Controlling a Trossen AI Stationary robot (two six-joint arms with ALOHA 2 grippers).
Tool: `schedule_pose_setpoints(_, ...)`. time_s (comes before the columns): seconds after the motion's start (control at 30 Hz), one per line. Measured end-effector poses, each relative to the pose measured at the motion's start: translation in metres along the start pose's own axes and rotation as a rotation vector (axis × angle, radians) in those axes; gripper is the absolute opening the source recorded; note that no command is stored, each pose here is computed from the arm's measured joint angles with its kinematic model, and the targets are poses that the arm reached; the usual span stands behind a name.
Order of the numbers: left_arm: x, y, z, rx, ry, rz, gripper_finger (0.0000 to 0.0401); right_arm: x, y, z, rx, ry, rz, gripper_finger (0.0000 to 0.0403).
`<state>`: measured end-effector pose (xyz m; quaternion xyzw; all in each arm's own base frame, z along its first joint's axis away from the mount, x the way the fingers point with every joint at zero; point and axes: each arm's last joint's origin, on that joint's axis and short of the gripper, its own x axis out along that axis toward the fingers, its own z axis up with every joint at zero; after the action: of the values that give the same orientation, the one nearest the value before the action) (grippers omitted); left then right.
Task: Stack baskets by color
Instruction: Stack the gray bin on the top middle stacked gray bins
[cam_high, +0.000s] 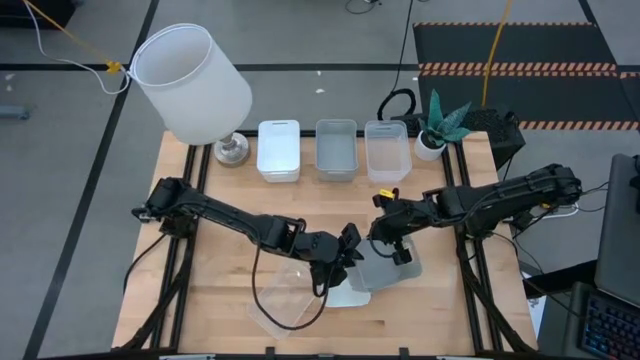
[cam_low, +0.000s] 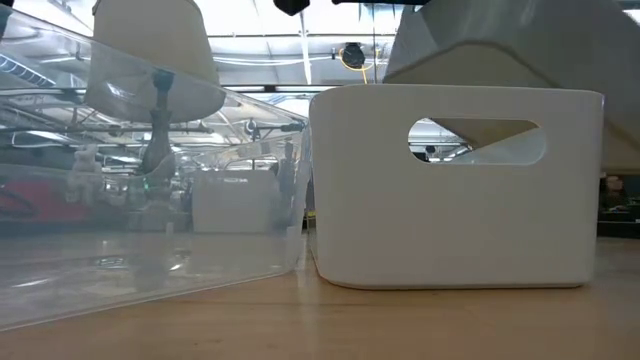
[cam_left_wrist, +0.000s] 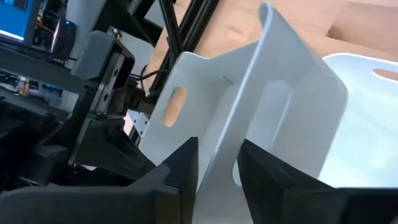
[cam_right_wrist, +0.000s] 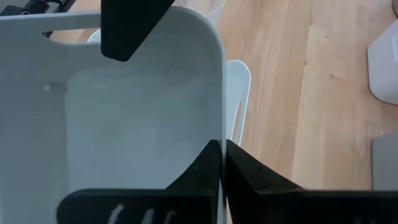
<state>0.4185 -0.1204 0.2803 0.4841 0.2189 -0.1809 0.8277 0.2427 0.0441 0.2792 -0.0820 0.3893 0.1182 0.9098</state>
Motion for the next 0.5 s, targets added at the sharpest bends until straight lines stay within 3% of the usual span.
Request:
schedule_pose_setpoints(0.27, 0.0001, -0.0004, -0.0001, 0.043, 0.001, -0.003, 0.0066, 0.0, -0.0002, 0.0, 0.031, 0.0, -0.005, 0.0011)
schedule_pose_setpoints(0.5, 0.0004, 0.0001, -0.0007, 0.034, 0.007, 0.002, 0.0055, -0.0062, -0.0035, 0.0031, 0.085, -0.043, -0.119, 0.0085)
